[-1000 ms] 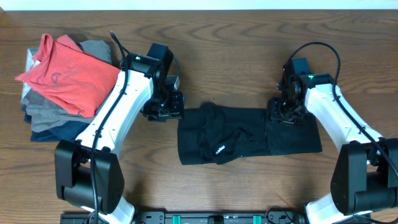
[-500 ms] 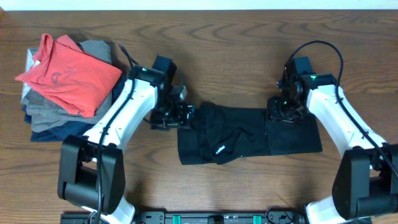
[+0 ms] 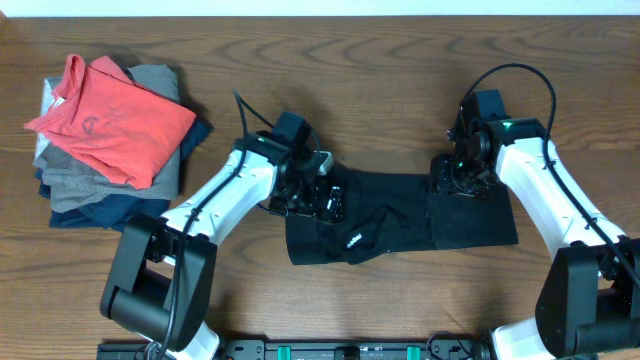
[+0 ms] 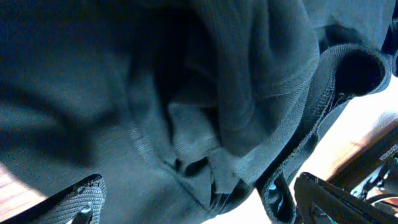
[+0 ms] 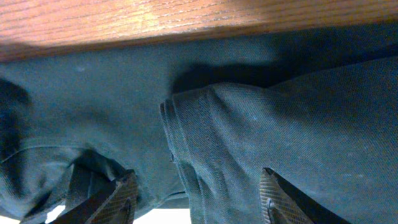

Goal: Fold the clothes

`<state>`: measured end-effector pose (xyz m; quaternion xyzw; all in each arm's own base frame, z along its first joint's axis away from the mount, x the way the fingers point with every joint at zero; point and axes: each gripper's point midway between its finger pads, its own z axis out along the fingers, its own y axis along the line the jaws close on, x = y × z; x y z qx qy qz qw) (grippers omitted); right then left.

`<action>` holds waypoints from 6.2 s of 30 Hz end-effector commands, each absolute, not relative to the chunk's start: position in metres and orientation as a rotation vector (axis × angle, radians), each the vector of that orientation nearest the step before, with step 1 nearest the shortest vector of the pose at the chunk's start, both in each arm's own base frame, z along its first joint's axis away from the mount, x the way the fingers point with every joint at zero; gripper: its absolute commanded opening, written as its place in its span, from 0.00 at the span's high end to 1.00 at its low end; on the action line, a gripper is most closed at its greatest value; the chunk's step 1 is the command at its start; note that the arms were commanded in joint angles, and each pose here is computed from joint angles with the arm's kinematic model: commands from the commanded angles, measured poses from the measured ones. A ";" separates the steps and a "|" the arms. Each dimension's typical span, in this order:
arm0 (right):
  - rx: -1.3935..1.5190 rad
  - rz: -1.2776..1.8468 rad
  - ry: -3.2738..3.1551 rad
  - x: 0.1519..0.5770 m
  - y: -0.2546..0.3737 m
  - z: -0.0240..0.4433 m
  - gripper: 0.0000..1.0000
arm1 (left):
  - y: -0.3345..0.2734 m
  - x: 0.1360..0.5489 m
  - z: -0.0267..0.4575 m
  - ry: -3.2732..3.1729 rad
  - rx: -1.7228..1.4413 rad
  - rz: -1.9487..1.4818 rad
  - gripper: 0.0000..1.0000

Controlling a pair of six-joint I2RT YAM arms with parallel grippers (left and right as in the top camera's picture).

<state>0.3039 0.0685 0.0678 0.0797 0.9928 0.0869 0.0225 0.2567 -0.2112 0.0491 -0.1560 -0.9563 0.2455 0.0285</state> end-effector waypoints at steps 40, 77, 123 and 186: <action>0.400 -0.072 3.057 0.300 0.009 0.075 0.37 | -0.098 0.289 0.034 -3.062 -0.020 0.167 0.94; 0.629 -0.087 3.088 0.281 -0.038 0.073 0.36 | -0.309 0.279 0.149 -3.175 -0.665 0.766 0.87; -0.572 0.531 2.948 0.286 0.159 0.084 0.28 | -0.141 0.329 0.172 -3.345 -0.081 0.508 0.37; -0.199 0.524 2.994 0.260 0.159 0.121 0.62 | -0.178 0.320 0.114 -3.211 -0.219 0.447 0.24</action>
